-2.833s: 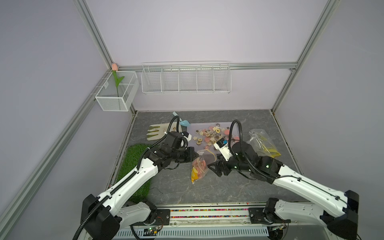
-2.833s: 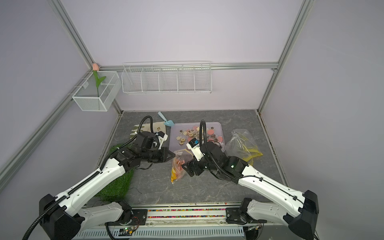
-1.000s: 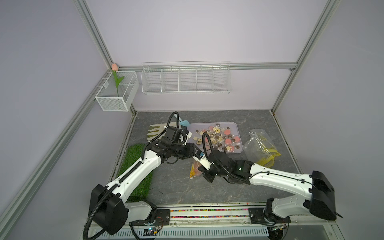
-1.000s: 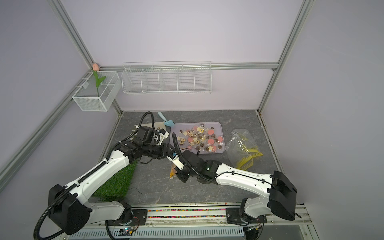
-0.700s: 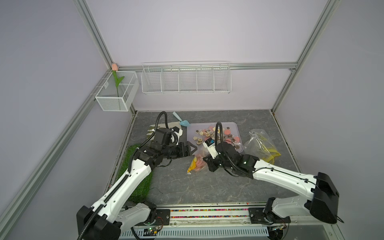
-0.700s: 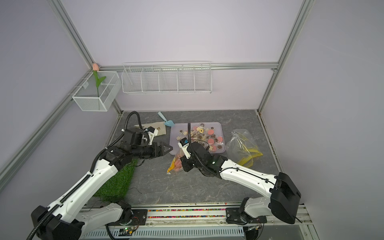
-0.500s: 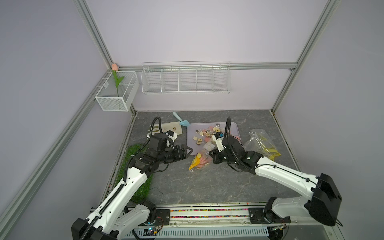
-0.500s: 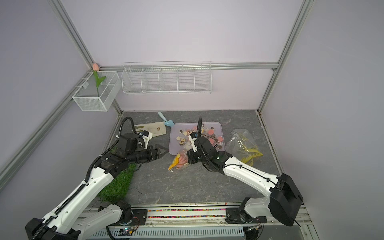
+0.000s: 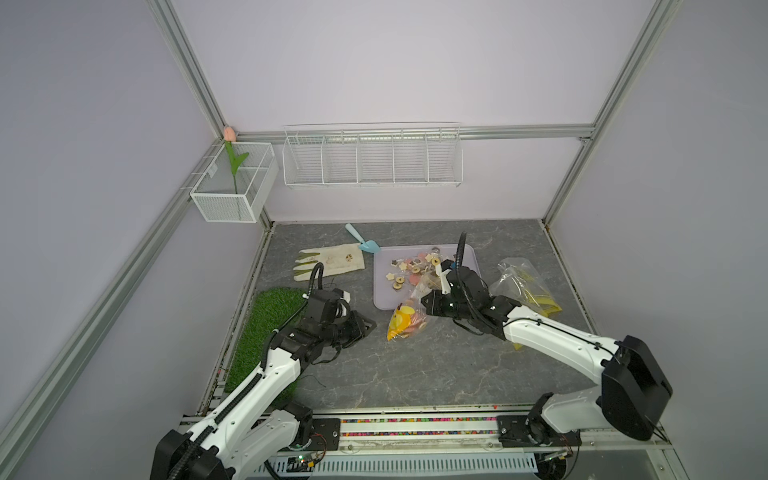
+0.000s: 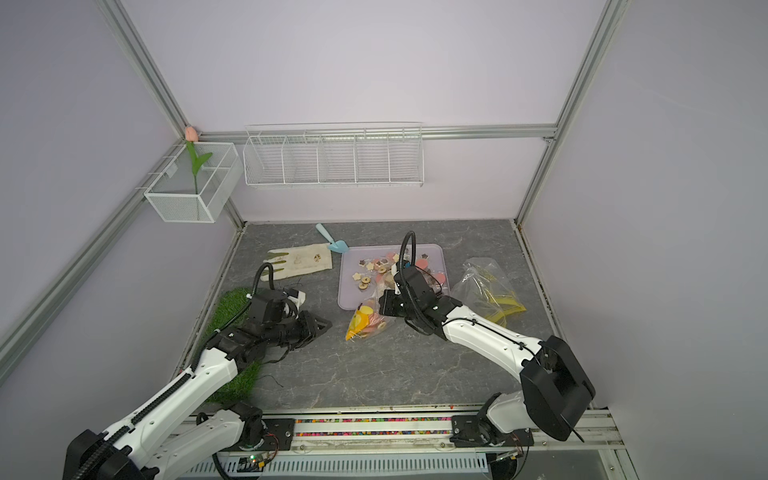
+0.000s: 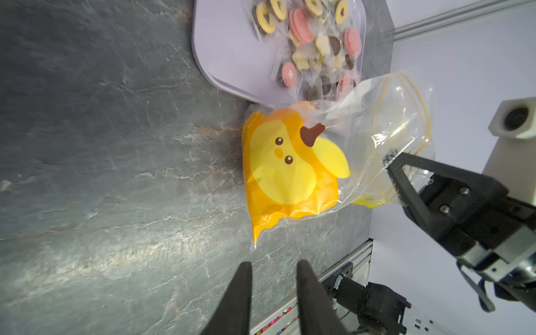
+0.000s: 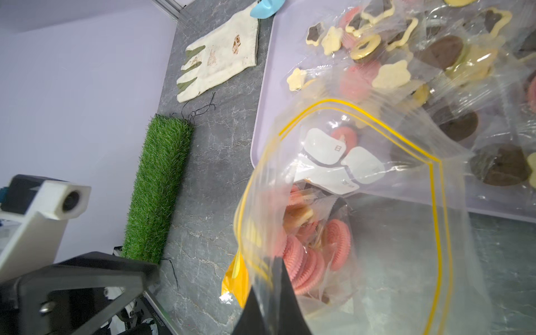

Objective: Pour cookies out of the ziploc bag
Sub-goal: 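Pour the cookies out of the ziploc bag onto the tray.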

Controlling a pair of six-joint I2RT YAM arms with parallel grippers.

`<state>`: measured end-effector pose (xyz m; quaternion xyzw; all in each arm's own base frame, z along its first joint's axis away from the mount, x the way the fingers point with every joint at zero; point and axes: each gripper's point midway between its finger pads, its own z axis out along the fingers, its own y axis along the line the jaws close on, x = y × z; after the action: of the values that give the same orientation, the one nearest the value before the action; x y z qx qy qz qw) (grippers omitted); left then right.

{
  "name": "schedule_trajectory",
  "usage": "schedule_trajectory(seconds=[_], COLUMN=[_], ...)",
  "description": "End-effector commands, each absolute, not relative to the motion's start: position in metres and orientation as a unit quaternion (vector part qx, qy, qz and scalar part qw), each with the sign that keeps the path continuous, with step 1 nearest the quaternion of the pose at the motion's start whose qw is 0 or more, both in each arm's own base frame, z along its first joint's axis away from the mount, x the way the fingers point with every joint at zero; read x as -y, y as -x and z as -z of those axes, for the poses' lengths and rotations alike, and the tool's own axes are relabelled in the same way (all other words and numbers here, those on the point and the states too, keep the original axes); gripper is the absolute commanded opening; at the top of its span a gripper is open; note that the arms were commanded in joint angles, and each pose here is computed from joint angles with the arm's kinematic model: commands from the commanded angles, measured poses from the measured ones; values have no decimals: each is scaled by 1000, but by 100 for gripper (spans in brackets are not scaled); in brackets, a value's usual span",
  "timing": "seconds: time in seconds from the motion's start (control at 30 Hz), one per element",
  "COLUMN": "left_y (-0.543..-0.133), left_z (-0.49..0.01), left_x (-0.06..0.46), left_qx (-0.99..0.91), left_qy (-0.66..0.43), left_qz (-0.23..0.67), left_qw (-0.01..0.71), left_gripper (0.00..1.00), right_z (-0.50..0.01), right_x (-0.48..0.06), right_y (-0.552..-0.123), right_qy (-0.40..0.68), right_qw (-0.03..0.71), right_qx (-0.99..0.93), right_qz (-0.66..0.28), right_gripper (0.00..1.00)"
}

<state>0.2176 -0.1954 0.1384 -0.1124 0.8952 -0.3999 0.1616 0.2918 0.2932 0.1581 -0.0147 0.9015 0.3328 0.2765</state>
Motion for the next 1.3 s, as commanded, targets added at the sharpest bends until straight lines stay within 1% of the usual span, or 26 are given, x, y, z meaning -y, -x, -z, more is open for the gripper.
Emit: schedule_trajectory(seconds=[0.0, 0.07, 0.17, 0.23, 0.37, 0.47, 0.63, 0.67, 0.73, 0.77, 0.9, 1.1, 1.27], left_y=[-224, -221, -214, -211, -202, -198, -198, -198, -200, -200, -199, -197, -198], left_z=[-145, -139, -133, -128, -122, -110, -101, -100, -100, -99, -94, -92, -89], left_x=[204, 208, 214, 219, 243, 253, 252, 251, 249, 249, 250, 250, 247], left_qx=[-871, -869, -872, -874, -880, -889, -900, -902, -904, -905, -907, -917, -927], left_qy=[136, 132, 118, 104, 56, 41, 37, 35, 36, 36, 30, 5, -12], left_qz=[444, 454, 460, 461, 463, 451, 431, 425, 420, 419, 417, 396, 373], left_qw=[162, 148, 123, 110, 91, 66, 61, 63, 69, 70, 60, 49, 45], left_gripper=[25, 27, 32, 33, 29, 23, 23, 24, 32, 34, 35, 33, 43], right_z=[-159, -159, -159, -158, -158, -159, -158, -158, -158, -158, -158, -158, -159], right_x=[-296, -295, -296, -297, -298, -298, -295, -295, -295, -295, -294, -294, -295], right_y=[-295, -296, -296, -298, -299, -299, -297, -297, -296, -296, -296, -296, -295], right_qy=[-8, -16, -22, -26, -30, -29, -29, -29, -28, -28, -29, -28, -26], right_qw=[271, 269, 265, 264, 262, 261, 261, 261, 260, 260, 261, 261, 262], right_qx=[-897, -898, -899, -899, -899, -900, -902, -902, -902, -902, -902, -902, -901], right_qz=[-348, -347, -347, -347, -349, -347, -343, -343, -344, -344, -344, -344, -345], right_gripper=[7, 7, 7, 7, 7, 7, 6, 7, 7, 7, 6, 6, 6])
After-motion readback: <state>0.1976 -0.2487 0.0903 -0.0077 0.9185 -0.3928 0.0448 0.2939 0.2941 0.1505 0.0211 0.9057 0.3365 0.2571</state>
